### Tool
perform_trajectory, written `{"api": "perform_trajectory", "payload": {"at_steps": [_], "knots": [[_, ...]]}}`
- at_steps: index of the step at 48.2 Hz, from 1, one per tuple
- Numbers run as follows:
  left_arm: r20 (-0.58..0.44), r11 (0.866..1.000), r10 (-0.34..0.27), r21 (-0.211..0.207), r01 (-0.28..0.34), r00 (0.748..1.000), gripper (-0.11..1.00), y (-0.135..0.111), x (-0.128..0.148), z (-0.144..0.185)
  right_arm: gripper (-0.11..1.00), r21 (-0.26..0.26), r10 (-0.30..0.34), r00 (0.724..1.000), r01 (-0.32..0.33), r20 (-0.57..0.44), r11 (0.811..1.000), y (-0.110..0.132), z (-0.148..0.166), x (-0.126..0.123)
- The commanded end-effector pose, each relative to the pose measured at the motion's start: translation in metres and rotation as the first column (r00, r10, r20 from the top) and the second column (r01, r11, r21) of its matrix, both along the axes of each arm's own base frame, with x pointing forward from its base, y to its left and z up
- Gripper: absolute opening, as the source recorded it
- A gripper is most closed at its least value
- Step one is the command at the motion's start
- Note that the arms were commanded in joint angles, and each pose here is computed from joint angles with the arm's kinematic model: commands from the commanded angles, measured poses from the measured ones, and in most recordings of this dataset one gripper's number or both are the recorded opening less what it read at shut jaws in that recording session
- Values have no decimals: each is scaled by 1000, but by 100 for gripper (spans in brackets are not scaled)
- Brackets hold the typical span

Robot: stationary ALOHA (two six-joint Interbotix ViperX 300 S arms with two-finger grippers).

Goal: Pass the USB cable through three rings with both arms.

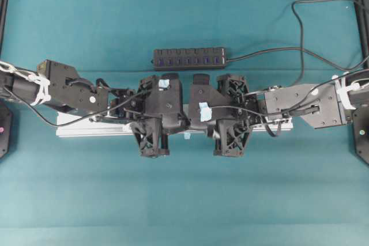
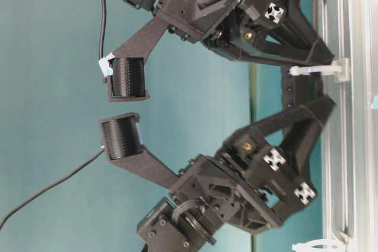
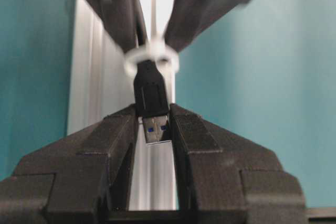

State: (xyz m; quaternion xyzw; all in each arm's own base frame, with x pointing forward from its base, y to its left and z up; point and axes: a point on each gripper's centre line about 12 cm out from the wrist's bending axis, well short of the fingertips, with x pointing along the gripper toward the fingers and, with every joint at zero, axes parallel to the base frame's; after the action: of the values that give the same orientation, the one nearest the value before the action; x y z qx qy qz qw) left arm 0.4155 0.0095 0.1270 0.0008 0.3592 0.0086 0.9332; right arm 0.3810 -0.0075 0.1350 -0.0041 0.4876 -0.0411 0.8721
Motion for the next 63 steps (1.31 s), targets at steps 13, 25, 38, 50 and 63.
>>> {"api": "perform_trajectory", "payload": {"at_steps": [13, 25, 38, 50, 63], "knots": [[3, 1000, -15, 3, 15, 1000, 24, -6, -3, 15, 80, -2, -5, 998, 6, 67, 1000, -2, 26, 0], [-5, 1000, -18, 7, 18, 1000, 24, -6, -14, 25, 78, -4, -2, 995, 2, 99, 1000, -4, 33, 3], [-9, 1000, -14, 3, 14, 1000, 24, -6, -33, 38, 77, 2, 7, 988, -7, 151, 1000, -2, 36, 10], [-6, 1000, -15, 7, 15, 1000, 24, -5, -40, 47, 77, 1, 9, 985, -10, 174, 1000, -2, 41, 21], [-8, 1000, -19, 6, 19, 1000, 24, -7, -40, 47, 77, -4, 15, 985, -15, 170, 1000, -2, 37, 37]]}}
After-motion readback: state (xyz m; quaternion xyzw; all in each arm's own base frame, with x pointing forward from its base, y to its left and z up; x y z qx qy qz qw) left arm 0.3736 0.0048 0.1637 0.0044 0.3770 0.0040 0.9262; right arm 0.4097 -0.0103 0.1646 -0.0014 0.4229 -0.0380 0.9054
